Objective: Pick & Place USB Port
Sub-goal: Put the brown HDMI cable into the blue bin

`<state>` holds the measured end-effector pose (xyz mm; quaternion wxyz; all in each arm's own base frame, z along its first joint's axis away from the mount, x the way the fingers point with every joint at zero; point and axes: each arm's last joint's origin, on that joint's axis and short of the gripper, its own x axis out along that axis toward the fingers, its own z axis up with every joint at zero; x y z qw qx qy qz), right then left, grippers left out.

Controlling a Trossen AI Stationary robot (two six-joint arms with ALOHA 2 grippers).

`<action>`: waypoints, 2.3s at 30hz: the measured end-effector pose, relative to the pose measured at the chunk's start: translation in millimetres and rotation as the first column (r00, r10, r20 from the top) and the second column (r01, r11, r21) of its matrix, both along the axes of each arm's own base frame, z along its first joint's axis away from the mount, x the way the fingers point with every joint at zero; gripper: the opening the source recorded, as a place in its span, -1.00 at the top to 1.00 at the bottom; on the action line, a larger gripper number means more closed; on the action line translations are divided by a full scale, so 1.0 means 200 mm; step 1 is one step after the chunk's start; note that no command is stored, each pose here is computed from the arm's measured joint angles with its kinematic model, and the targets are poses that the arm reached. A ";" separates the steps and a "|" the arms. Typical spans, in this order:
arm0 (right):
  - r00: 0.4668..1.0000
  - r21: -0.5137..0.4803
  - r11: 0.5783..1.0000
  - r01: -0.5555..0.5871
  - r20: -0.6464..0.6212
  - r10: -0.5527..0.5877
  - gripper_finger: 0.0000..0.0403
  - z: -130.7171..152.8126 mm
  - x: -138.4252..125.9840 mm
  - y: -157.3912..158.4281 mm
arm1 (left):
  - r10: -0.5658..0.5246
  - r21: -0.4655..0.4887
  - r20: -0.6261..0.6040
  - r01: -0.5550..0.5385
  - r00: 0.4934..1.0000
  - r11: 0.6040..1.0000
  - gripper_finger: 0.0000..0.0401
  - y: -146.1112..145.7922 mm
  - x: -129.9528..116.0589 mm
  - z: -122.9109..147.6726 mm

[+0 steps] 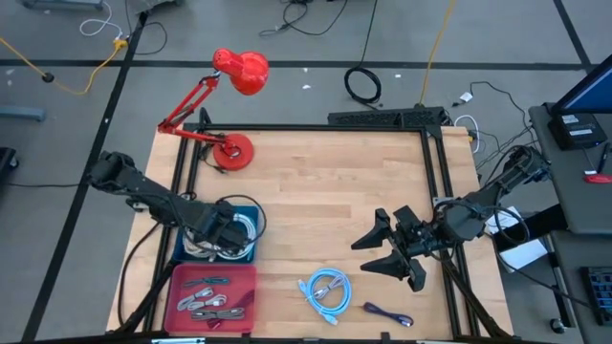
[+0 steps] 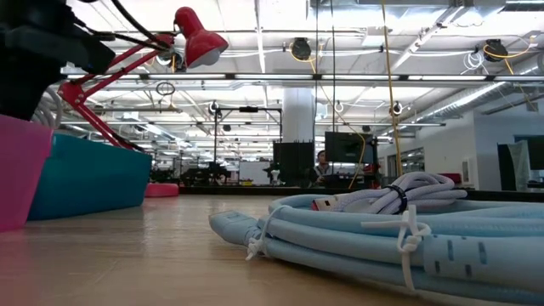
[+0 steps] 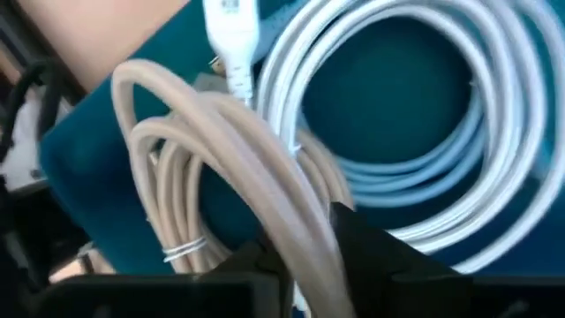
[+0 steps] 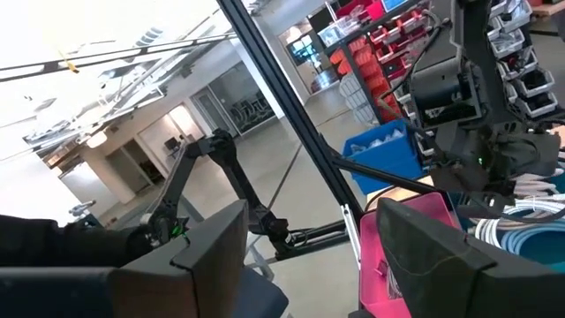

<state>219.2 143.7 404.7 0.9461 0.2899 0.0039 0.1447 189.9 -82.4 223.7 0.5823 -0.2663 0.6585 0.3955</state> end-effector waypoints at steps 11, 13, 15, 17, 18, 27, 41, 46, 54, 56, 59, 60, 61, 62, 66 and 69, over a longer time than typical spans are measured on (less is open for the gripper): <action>1.000 0.000 1.000 0.000 0.000 0.000 -0.20 0.00 0.00 0.00 | 0.067 -0.119 -0.058 -0.074 0.996 0.990 -0.07 0.03 0.01 0.00; 1.000 0.000 1.000 0.000 0.000 0.000 -0.20 0.00 0.00 0.00 | 0.058 -0.139 -0.064 -0.066 0.996 0.988 -0.17 0.03 0.01 0.00; 1.000 0.000 1.000 -0.001 0.000 0.001 -0.20 0.00 0.00 0.00 | 0.044 -0.145 -0.065 -0.053 0.997 0.988 -0.24 0.02 0.01 0.00; 1.000 0.000 1.000 -0.001 0.000 0.001 -0.20 0.00 0.00 0.00 | 0.036 -0.138 -0.056 -0.043 0.998 0.989 -0.29 0.01 0.00 0.00; 1.000 0.000 1.000 -0.002 0.000 0.002 -0.20 0.00 0.00 0.00 | 0.038 -0.130 -0.044 -0.043 0.998 0.991 -0.30 0.00 0.00 0.01; 1.000 0.003 1.000 -0.025 -0.004 0.025 -0.20 0.00 0.00 0.00 | 0.113 -0.143 0.134 -0.094 0.985 0.985 -0.32 0.01 -0.07 0.12; 1.000 0.000 1.000 -0.024 -0.007 0.024 -0.20 0.00 0.00 0.00 | 0.117 -0.214 0.784 0.088 0.610 0.973 0.36 0.01 -0.04 0.42; 1.000 -0.001 1.000 -0.015 -0.007 0.015 -0.20 0.00 0.01 -0.01 | 0.082 -0.200 0.614 0.054 0.785 0.978 0.94 0.02 0.02 0.28; 1.000 0.001 1.000 -0.016 -0.007 0.016 -0.20 0.00 0.01 -0.01 | 0.009 -0.179 0.487 0.090 0.873 0.980 0.99 0.01 0.14 0.13; 1.000 0.008 1.000 -0.017 -0.009 0.017 -0.20 0.00 0.00 0.00 | -0.001 -0.180 0.448 0.092 0.894 0.979 0.99 0.01 0.15 0.11; 1.000 0.023 0.999 -0.022 -0.022 0.022 -0.20 -0.01 0.00 0.00 | -0.017 -0.171 0.390 0.090 0.921 0.981 0.99 0.01 0.12 0.09; 0.999 0.028 0.999 -0.024 -0.027 0.025 -0.20 -0.01 0.00 0.00 | -0.017 -0.166 0.373 0.085 0.928 0.982 1.00 0.01 0.11 0.08; 0.999 0.032 0.999 -0.028 -0.032 0.029 -0.20 -0.01 0.00 0.00 | -0.013 -0.164 0.359 0.077 0.933 0.983 1.00 0.01 0.09 0.07; 0.999 0.032 0.999 -0.031 -0.032 0.032 -0.20 -0.01 0.00 0.01 | -0.003 -0.163 0.345 0.063 0.939 0.985 1.00 0.01 0.07 0.05; 0.999 0.033 0.999 -0.042 -0.031 0.043 -0.20 -0.01 -0.01 0.02 | 0.070 -0.201 0.354 0.003 0.933 0.979 1.00 0.02 -0.02 -0.04; 0.999 0.036 0.998 -0.042 -0.032 0.043 -0.20 -0.01 -0.01 0.02 | 0.126 -0.243 0.366 -0.036 0.922 0.969 1.00 0.00 -0.09 -0.11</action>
